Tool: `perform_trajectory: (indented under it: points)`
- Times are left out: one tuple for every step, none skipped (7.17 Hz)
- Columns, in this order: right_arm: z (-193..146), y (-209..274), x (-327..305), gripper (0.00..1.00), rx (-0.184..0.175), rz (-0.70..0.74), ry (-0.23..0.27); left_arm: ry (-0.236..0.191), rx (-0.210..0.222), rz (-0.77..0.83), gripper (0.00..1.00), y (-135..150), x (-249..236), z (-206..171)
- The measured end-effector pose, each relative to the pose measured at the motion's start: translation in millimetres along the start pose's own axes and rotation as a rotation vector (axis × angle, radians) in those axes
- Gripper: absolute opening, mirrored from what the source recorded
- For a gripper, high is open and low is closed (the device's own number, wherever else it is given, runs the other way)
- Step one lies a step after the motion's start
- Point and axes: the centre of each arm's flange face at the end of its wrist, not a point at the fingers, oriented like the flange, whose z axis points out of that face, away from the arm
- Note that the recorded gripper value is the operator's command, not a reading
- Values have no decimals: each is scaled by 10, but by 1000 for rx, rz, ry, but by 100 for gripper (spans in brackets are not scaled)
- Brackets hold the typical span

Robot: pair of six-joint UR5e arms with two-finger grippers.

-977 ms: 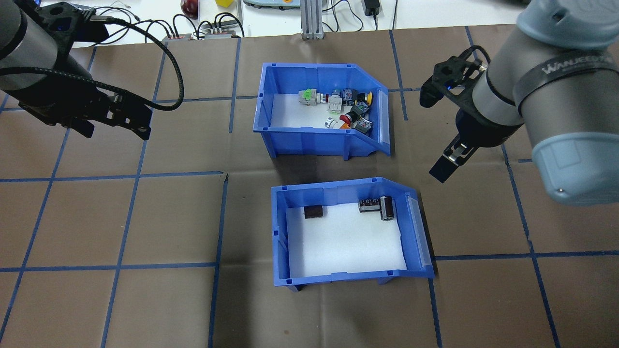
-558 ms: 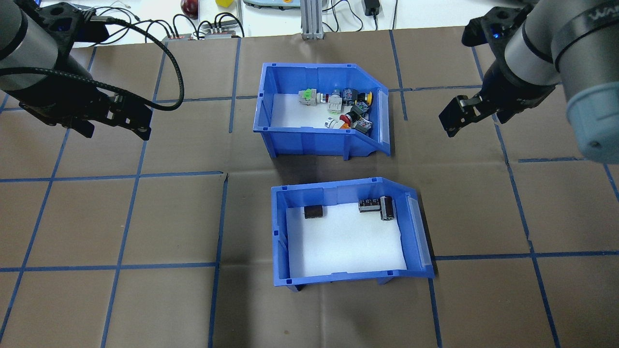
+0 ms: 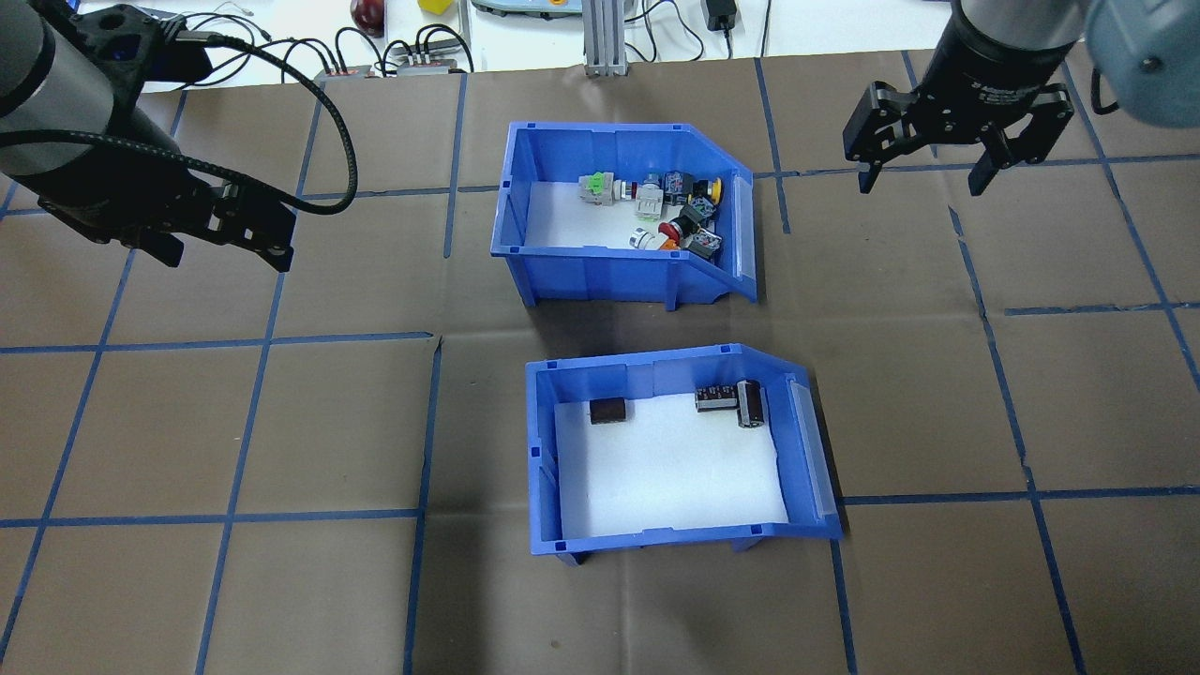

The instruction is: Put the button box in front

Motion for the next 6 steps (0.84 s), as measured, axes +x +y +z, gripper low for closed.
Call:
perform_trajectory:
  points:
    - [2,-39,-97,100,-8,-9,2,0,1,0,99,0,0,-2]
    - [35,-53,-128,100,-15,-17,3,0,2,0,99,-2,-1,-5]
    - [49,-52,-127,100,-17,-19,5,-1,3,0,99,-4,-1,-7]
    - [55,-52,-126,100,-18,-20,6,-1,4,0,99,-6,-1,-8]
    - [56,-52,-124,100,-18,-20,6,-1,5,0,99,-7,-1,-9]
    - [58,-51,-123,100,-19,-19,6,-1,5,0,99,-7,-2,-9]
